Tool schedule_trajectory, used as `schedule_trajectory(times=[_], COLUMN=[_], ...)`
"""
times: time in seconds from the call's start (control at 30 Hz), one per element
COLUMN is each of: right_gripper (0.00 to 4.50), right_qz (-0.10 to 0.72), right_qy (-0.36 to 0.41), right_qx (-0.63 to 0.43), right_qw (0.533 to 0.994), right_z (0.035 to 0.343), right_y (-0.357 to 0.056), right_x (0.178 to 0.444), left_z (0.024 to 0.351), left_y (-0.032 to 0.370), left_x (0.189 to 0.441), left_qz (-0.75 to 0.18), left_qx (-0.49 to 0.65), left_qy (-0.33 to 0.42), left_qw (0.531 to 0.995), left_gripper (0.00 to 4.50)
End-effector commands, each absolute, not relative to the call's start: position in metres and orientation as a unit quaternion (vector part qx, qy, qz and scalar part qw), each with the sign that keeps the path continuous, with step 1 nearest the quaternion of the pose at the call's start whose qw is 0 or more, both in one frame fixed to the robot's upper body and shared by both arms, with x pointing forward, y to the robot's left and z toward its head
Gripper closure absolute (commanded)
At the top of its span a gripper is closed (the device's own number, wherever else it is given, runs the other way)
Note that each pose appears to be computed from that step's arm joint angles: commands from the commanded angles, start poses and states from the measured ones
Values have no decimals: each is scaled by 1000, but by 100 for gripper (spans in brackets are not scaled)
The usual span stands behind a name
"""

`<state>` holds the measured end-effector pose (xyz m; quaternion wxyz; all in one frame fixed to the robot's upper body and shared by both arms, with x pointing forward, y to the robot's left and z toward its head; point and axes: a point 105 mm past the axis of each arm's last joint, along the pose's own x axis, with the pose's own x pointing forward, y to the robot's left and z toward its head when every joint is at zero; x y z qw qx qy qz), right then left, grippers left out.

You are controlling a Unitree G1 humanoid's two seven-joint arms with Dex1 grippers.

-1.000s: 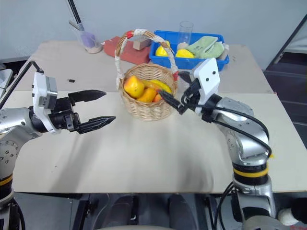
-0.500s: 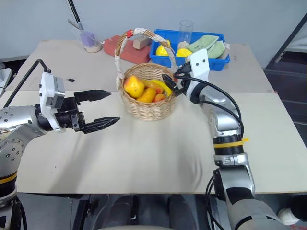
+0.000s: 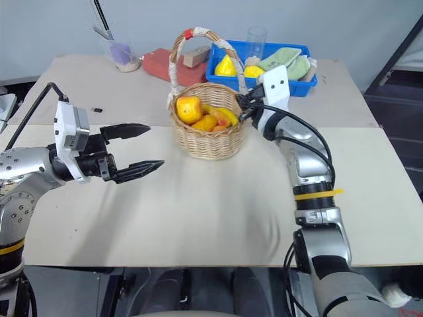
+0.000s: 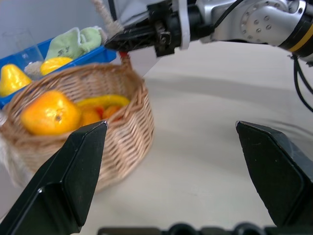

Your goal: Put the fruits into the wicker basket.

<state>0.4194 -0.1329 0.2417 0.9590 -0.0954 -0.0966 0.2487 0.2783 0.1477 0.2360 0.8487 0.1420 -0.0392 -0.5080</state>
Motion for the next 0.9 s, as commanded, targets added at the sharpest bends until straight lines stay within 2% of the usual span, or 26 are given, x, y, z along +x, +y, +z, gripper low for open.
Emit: schedule_trajectory(times=[0.03,0.2,0.27,0.37,0.47,0.5,0.7,0.83,0.9], right_gripper=[433,433,433,433,433,331,125,1,1], right_qz=[174,99,72,86,84,85,122,152,166], right_qy=[-181,-189,-168,-133,-128,-127,-118,-80,-58], right_qx=[-120,-151,-156,-128,-109,-105,-107,-153,-172], right_qw=[960,965,971,979,982,983,980,973,969], right_z=[283,282,272,256,254,254,256,252,248], right_y=[-178,-225,-243,-246,-249,-249,-246,-251,-255], right_x=[409,409,412,416,415,415,403,383,372], left_z=[244,243,243,244,244,244,241,233,225], left_y=[145,144,143,143,144,145,152,172,184], left_x=[277,279,281,283,284,284,286,288,287], left_qz=[-507,-507,-508,-508,-507,-506,-485,-437,-411], left_qx=[153,150,150,150,150,151,157,175,188], left_qy=[-63,-67,-68,-69,-68,-67,-59,-40,-21], left_qw=[846,846,846,845,846,847,858,882,892], left_gripper=[0,0,0,0,0,0,0,0,0])
